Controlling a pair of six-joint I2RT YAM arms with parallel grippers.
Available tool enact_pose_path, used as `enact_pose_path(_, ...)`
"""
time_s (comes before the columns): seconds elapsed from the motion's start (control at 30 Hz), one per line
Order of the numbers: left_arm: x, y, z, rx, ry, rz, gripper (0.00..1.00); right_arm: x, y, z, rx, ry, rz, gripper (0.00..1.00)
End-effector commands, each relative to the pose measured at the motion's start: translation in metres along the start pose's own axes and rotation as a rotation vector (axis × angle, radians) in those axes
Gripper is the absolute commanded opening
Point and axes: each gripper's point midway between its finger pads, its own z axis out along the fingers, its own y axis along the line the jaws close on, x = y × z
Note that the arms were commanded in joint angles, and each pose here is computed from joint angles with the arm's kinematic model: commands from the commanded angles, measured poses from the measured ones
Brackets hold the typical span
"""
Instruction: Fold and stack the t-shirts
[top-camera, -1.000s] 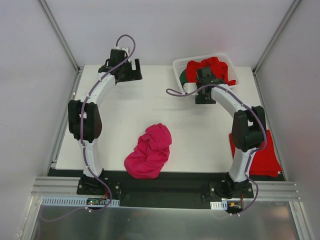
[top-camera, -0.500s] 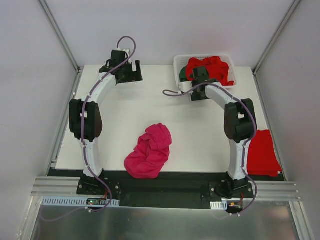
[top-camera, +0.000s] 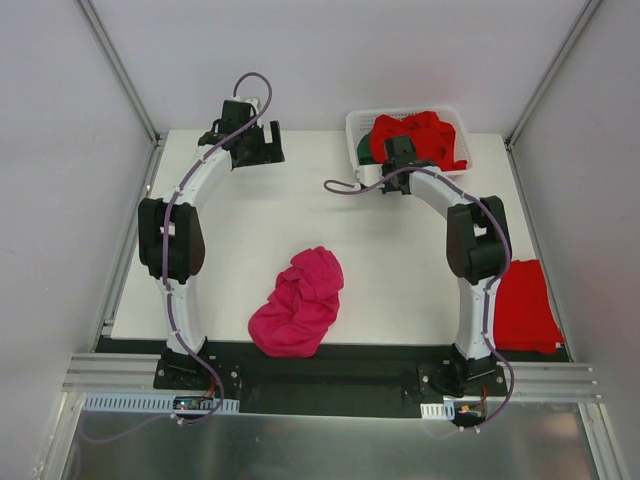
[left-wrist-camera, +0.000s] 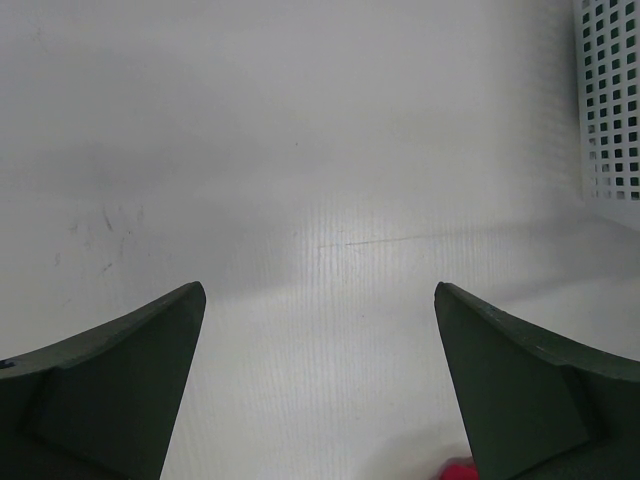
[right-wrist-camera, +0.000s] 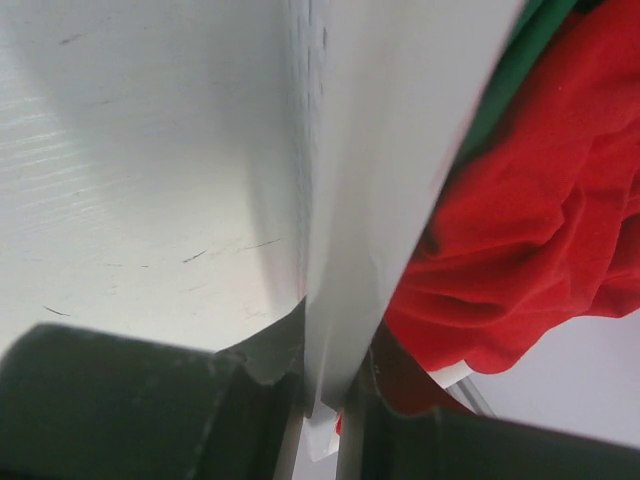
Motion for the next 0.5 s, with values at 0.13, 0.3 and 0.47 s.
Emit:
enact_pose_path(0.13, -0.006, -0.006, -0.005, 0.009, -0.013, 0.01, 0.99, 0.056, -0.001, 0.006, 0.006, 0.148, 0.081, 0.01)
enact_pose_path(0.3, -0.009, -0.008, -0.005, 0.019, -0.014, 0.018, 0.99, 0.106, -0.002, -0.002, 0.009, 0.202, 0.17, 0.01)
enact_pose_path(0.47, -0.015, -0.01, -0.008, 0.02, 0.004, 0.043, 0.99, 0.151, -0.008, -0.011, 0.032, 0.236, 0.245, 0.01)
